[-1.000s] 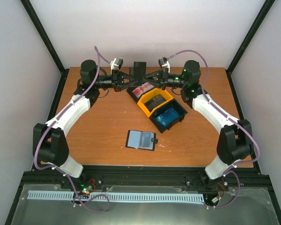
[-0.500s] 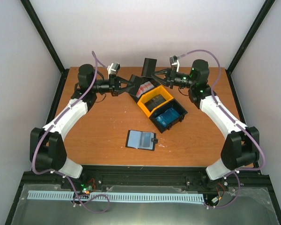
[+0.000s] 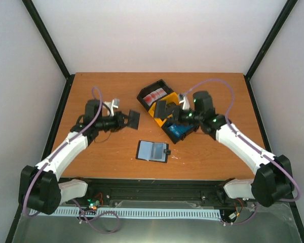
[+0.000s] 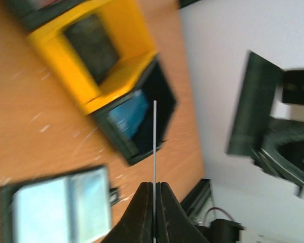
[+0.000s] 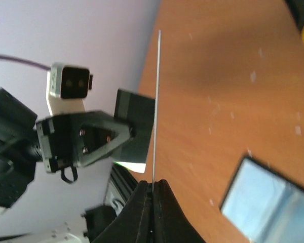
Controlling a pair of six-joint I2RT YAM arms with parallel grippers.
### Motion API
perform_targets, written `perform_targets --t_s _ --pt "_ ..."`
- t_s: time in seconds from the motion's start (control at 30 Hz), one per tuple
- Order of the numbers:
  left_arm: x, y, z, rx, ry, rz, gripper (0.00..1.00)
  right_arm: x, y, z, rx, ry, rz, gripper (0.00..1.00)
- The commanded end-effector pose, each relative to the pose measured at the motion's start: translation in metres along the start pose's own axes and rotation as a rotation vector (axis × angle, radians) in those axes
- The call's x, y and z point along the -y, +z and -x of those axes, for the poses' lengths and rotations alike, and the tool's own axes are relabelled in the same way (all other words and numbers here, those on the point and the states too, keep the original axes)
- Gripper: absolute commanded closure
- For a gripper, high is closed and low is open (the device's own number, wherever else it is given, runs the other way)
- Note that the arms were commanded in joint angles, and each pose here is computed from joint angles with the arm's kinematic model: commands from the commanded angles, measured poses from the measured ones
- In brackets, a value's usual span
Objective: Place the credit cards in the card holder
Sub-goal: Pick up the credit card from the storage box, then insert the credit card into the card holder.
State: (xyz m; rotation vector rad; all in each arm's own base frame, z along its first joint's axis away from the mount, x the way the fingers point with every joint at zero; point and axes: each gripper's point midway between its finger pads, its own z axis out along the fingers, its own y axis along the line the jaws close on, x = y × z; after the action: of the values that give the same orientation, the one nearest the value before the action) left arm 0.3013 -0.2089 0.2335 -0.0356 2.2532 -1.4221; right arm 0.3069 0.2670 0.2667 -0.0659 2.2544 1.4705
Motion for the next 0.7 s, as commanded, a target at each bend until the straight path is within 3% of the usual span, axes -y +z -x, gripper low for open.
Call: perform_targets --t_s 0.0,0.27,0.47,0.67 --pt "-0.057 -0.003 -0.033 0.049 -0.049 0.177 0.99 0.036 0.010 -0.054 -0.031 0.026 -0.157 0.97" --pt "-0.092 0.006 -0.089 0.025 -0.093 0.173 0.99 0.075 0.036 -0.130 -0.075 0.086 -0.199 0.97" --pt "-0.113 0.010 -0.104 0.034 -0.089 0.188 0.99 0.109 0.043 -0.156 -0.050 0.186 -0.199 0.97" --pt "-0.127 0.020 -0.113 -0.033 -0.105 0.213 0.99 0.117 0.058 -0.169 -0.073 0.195 -0.178 0.97"
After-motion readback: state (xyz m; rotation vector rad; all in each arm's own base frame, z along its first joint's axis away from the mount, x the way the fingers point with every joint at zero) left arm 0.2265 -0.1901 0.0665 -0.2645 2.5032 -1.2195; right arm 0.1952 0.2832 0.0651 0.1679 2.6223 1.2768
